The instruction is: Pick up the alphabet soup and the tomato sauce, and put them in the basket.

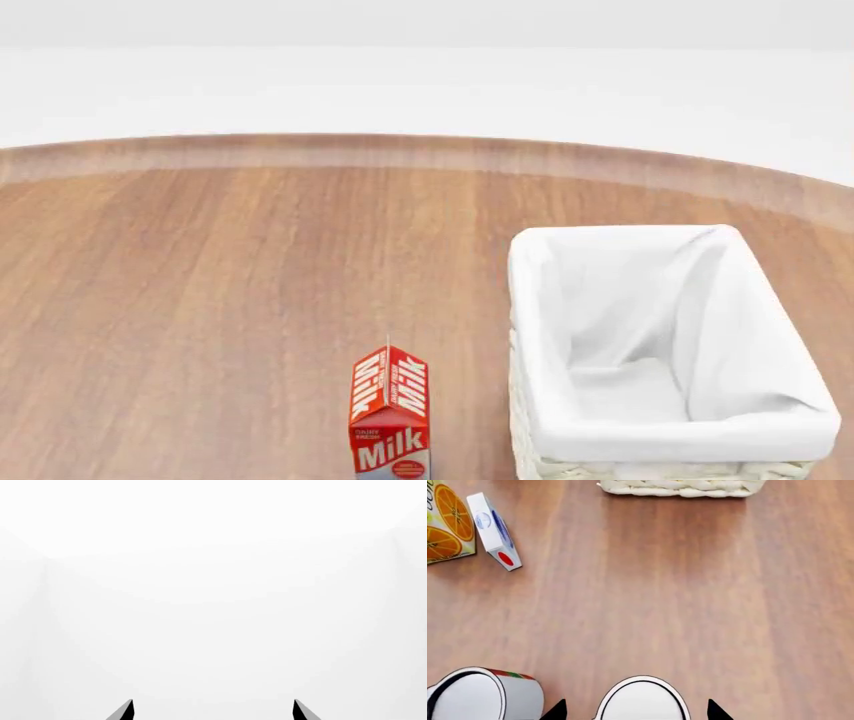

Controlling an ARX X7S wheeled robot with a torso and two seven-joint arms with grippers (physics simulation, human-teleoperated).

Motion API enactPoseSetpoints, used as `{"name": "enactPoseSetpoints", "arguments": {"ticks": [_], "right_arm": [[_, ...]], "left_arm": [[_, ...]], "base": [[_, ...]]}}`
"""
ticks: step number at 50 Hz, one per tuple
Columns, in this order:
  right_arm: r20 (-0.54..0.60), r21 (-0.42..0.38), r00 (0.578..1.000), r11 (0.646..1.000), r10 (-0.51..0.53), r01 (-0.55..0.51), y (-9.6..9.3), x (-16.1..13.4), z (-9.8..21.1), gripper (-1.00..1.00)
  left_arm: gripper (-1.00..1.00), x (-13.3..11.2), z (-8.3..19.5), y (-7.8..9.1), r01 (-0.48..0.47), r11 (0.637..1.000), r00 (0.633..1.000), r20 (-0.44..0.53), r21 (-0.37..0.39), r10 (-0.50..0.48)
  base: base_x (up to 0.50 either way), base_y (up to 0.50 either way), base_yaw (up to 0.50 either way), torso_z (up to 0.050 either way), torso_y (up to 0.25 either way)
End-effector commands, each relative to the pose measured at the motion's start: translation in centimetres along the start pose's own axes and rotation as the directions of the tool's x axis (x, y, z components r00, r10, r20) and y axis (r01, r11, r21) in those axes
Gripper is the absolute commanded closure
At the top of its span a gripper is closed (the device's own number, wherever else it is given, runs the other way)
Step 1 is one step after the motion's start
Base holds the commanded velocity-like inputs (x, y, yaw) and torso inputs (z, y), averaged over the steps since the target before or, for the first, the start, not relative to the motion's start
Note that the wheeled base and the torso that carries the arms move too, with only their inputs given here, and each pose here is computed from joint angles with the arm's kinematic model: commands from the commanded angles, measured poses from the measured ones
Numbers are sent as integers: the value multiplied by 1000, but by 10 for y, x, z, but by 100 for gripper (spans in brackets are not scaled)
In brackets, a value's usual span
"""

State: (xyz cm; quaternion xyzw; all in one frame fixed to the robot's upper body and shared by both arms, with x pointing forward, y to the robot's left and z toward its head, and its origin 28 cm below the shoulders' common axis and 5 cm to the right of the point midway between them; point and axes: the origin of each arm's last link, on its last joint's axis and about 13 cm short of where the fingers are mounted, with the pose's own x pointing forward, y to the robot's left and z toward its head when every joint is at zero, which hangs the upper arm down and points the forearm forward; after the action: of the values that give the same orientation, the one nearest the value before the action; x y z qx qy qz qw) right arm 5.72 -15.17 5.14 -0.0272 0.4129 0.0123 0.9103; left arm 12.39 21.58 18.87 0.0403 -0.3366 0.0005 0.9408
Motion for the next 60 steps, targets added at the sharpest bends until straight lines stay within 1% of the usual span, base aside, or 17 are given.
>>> {"name": "enactPoseSetpoints", "arguments": {"ticks": [1,11,24,60], "right_arm": [[-18,19,1000,1000,4,-4,-2,7,-5,-100],[-27,16,1000,1000,16,-16,1,14,-11,-100],[-31,36,999,999,13,-11,-2,22,-14,-100],[-60,65,998,998,30,-26,-1,33,-27,-100]], "left_arm": [[-100,0,-1,0,-1,1000,1000,-1,-1,1],[-100,1,1,0,0,1000,1000,2,-1,0],[-100,0,-1,-1,2,1000,1000,0,-5,-2],[-100,1,-1,-1,2,1000,1000,-3,0,-2]], "base": [[0,0,0,0,0],[0,0,0,0,0],[0,0,0,0,0],[0,0,0,0,0]]}}
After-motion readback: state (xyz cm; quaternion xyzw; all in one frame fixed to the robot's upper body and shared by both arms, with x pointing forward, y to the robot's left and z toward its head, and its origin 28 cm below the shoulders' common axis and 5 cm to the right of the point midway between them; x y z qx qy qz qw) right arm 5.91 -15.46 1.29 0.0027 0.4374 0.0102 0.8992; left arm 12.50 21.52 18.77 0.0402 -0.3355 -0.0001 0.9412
